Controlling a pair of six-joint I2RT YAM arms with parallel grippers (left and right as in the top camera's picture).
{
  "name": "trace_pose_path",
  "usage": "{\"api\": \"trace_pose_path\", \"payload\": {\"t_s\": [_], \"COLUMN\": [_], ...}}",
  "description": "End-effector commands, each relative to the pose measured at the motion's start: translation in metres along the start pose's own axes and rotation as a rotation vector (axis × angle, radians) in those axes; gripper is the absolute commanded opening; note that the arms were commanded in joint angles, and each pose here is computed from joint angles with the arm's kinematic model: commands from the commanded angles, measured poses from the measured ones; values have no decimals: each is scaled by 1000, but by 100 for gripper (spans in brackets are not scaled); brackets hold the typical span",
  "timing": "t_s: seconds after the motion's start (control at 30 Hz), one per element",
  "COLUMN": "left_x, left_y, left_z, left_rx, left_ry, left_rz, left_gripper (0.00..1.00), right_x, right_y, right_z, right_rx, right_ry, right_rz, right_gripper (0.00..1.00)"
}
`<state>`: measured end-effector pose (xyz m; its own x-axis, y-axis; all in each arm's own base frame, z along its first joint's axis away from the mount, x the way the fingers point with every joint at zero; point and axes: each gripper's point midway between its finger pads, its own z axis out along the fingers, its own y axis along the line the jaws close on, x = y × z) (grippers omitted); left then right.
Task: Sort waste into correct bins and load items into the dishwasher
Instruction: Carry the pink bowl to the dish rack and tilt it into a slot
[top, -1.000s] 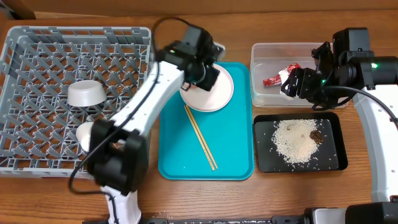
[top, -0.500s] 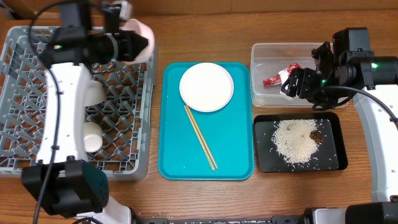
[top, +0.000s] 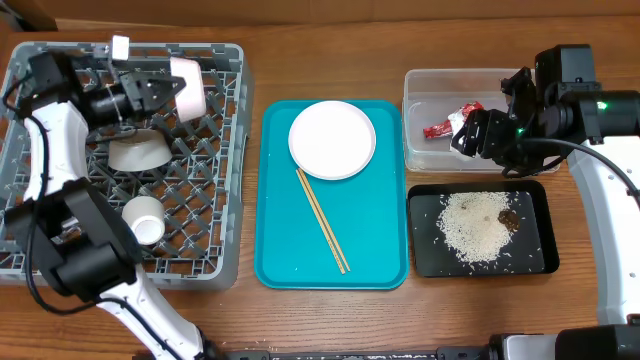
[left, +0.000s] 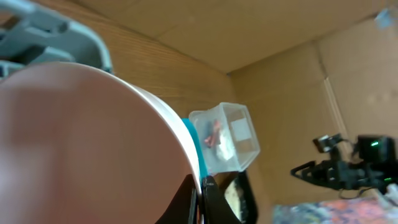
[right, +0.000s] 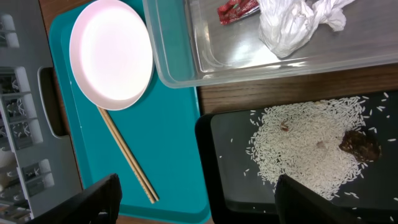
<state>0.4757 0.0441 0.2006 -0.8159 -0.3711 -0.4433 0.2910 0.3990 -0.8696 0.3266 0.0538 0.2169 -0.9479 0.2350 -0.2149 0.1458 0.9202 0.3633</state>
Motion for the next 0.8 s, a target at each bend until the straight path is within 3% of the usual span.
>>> {"api": "trace_pose_path", "payload": {"t_s": [0.0, 0.2, 0.33, 0.77], "left_x": [-3, -8, -10, -5], "left_y": [10, 24, 25, -11], "left_z": [-17, -51, -67, -29], "left_rx": [118, 99, 107, 216], "left_ry": [-49, -117, -150, -80], "left_rz": [-36, -90, -113, -41], "left_gripper": [7, 14, 4, 4], "right_x": [-2, -2, -2, -2], "right_y": [-1, -1, -1, -1], "right_z": [-4, -4, -4, -4], "right_rx": [8, 8, 7, 8], "right_ry": [-14, -14, -16, -14], "right_rz": [-7, -8, -8, -8], "right_gripper": [80, 80, 80, 80]}}
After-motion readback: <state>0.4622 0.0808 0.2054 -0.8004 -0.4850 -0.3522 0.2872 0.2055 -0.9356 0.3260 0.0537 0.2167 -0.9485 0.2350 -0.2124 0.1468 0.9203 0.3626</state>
